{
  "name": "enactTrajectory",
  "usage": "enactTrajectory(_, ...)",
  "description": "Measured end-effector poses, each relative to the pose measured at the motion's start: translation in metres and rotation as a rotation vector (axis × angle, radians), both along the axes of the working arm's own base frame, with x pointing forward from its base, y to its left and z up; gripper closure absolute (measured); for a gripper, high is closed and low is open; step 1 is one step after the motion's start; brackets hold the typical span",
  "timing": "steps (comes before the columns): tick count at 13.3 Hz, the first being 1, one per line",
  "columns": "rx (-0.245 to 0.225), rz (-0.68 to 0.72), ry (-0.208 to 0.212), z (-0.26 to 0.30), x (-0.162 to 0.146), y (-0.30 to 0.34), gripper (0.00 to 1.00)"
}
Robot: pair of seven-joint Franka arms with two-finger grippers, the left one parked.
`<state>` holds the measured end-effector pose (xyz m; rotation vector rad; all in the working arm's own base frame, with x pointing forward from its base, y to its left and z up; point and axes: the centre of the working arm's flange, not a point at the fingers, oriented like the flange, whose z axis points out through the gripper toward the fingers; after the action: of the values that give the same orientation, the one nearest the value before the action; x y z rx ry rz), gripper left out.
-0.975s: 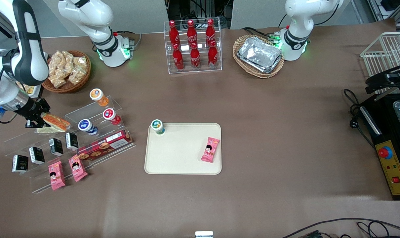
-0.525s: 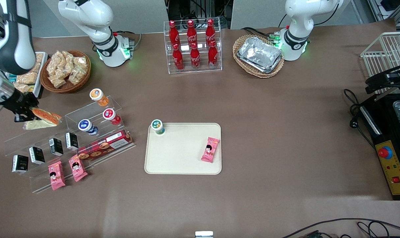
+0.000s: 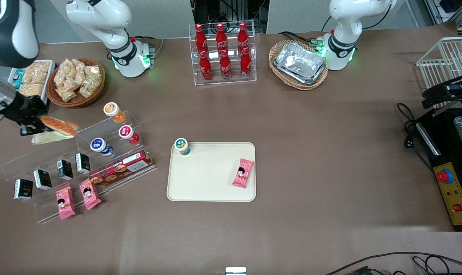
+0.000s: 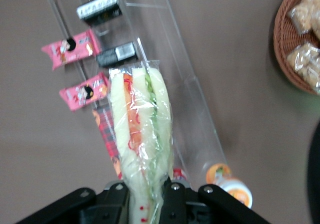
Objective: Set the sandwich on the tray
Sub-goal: 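Lift the sandwich off the rack and carry it over the cream tray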
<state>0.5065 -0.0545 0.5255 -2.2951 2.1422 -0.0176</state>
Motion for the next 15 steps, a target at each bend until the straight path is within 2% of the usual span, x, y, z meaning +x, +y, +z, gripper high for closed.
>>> enactTrajectory(4, 0.038, -0.039, 0.001, 0.002, 0.011, 0.075, 0.82)
enactTrajectory(12, 0.076, -0.106, 0.058, -0.037, 0.052, 0.239, 0.82)
enactTrajectory(15, 0.089, -0.169, 0.036, -0.065, 0.075, 0.287, 0.82)
